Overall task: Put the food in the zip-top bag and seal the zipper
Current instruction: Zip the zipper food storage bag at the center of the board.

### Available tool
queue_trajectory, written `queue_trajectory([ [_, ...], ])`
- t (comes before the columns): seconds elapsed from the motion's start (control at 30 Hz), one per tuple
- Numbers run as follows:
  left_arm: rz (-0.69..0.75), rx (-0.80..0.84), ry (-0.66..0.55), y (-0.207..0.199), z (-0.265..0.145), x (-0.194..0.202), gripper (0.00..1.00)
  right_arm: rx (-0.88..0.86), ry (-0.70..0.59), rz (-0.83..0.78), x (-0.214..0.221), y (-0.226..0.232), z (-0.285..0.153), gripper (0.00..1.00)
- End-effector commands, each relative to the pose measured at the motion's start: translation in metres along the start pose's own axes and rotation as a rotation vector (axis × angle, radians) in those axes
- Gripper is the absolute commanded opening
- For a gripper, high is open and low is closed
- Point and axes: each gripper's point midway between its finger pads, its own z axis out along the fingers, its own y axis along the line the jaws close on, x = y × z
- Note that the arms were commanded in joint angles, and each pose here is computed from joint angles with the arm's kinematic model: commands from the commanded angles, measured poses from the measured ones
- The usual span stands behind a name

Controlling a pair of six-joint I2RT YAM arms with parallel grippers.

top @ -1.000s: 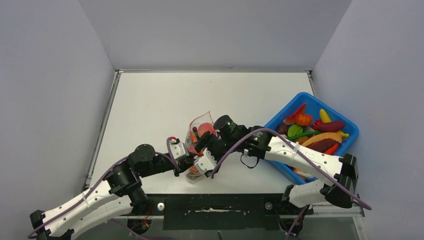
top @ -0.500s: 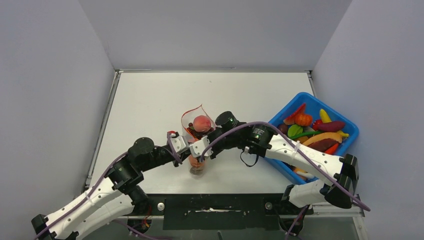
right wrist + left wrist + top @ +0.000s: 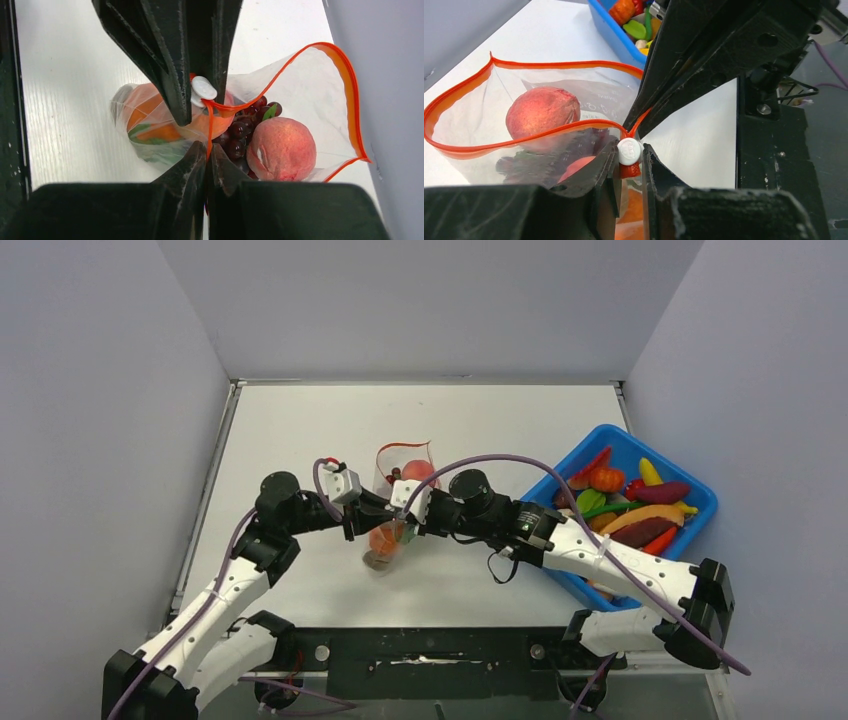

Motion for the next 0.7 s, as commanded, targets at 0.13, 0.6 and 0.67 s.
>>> queue_trajectory([
  [0.13,0.104,-0.027,-0.165,0.005,-0.011,-0.05,0.25,0.238,-0.159,0.301,-0.014,-0.027,-0.017,0.0],
  [0.6,0.064,-0.111,-0.16,-0.004,-0.028,-0.013,0.39,0.185,-0.249,0.424,-0.023,-0.027,-0.001,0.0],
  [0.67,0.047,-0.112,-0.178,-0.002,-0.026,-0.015,0.4,0.181,-0.253,0.428,-0.024,-0.028,0.0,0.0],
])
